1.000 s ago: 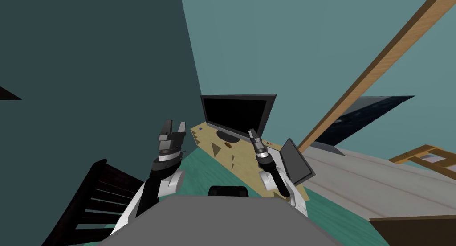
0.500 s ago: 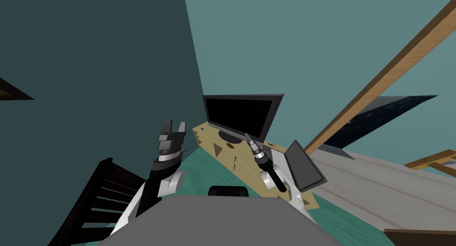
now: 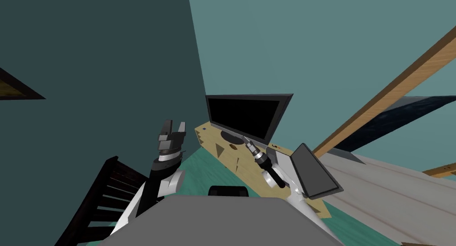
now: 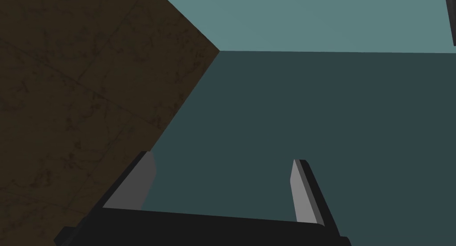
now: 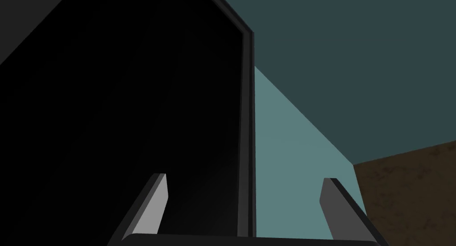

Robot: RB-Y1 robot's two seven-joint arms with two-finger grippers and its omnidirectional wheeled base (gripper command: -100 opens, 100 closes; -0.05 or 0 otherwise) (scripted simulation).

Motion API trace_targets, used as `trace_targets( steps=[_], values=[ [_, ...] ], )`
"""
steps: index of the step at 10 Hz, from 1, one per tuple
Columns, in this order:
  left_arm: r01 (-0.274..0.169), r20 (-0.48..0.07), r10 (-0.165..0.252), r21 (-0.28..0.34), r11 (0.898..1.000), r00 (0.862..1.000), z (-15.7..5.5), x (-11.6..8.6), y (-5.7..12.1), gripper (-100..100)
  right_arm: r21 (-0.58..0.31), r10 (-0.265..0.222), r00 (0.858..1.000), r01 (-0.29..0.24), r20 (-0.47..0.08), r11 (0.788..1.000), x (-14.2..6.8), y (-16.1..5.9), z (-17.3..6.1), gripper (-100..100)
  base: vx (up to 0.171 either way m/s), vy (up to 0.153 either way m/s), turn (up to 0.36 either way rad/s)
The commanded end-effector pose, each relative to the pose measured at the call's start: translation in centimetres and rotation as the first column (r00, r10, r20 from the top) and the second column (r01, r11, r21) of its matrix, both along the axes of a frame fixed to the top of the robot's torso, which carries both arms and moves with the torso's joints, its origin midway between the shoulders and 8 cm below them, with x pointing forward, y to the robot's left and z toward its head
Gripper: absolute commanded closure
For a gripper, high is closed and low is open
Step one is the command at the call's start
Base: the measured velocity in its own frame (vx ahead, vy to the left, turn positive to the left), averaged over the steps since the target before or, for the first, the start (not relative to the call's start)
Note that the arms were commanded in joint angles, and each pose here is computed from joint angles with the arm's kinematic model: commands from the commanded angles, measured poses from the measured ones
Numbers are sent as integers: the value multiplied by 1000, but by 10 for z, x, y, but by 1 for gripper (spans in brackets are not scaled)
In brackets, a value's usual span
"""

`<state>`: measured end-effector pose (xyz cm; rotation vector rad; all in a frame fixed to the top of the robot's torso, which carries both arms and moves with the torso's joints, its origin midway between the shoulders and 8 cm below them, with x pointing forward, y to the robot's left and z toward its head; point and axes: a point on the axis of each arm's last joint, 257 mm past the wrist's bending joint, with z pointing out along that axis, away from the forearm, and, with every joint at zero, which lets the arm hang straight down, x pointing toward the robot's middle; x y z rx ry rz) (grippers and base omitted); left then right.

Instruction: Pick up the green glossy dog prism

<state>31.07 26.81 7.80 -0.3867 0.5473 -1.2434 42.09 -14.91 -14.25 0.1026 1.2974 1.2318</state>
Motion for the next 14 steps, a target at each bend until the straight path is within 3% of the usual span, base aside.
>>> trace_targets(
  steps=[1, 4, 5, 6, 7, 8, 9, 10, 11, 12, 13, 14],
  values=[
    [0, 0, 0, 0, 1000, 1000, 0, 0, 0, 0, -86, 23, 1000, -24, -12, 996, 3, 3, -20, -100, 22, 60, 72],
    [0, 0, 0, 0, 1000, 1000, 0, 0, 0, 0, -174, 21, 998, -31, -62, 984, 9, -5, -55, -100, 30, 53, 54],
    [0, 0, 0, 0, 1000, 1000, 0, 0, 0, 0, -252, 34, 997, -52, -74, 966, 11, -8, -71, -100, 44, 76, 71],
    [0, 0, 0, 0, 1000, 1000, 0, 0, 0, 0, -256, 25, 996, -47, -89, 965, 12, -12, -78, -100, 25, 65, 59],
    [0, 0, 0, 0, 1000, 1000, 0, 0, 0, 0, -334, 33, 994, -66, -104, 940, 13, -17, -96, -100, 26, 73, 106],
    [0, 0, 0, 0, 1000, 1000, 0, 0, 0, 0, -338, 25, 993, -63, -117, 939, 14, -21, -102, -100, 23, 57, 46],
    [0, 0, 0, 0, 1000, 1000, 0, 0, 0, 0, -412, 32, 991, -83, -129, 908, 15, -28, -118, -100, 15, 64, 106],
    [0, 0, 0, 0, 1000, 1000, 0, 0, 0, 0, -417, 20, 989, -80, -145, 906, 15, -33, -126, -100, 25, 61, 51],
    [0, 0, 0, 0, 1000, 1000, 0, 0, 0, 0, -490, 18, 986, -98, -165, 866, 15, -45, -145, -100, 29, 88, 94],
    [0, 0, 0, 0, 1000, 1000, 0, 0, 0, 0, -493, 11, 985, -97, -173, 865, 15, -48, -150, -100, 29, 70, 50],
    [0, 0, 0, 0, 1000, 1000, 0, 0, 0, 0, -559, 16, 983, -117, -182, 821, 15, -58, -163, -100, 26, 74, 100],
    [0, 0, 0, 0, 1000, 1000, 0, 0, 0, 0, -564, -1, 980, -114, -201, 818, 15, -66, -172, -100, 26, 67, 62]
  ],
)
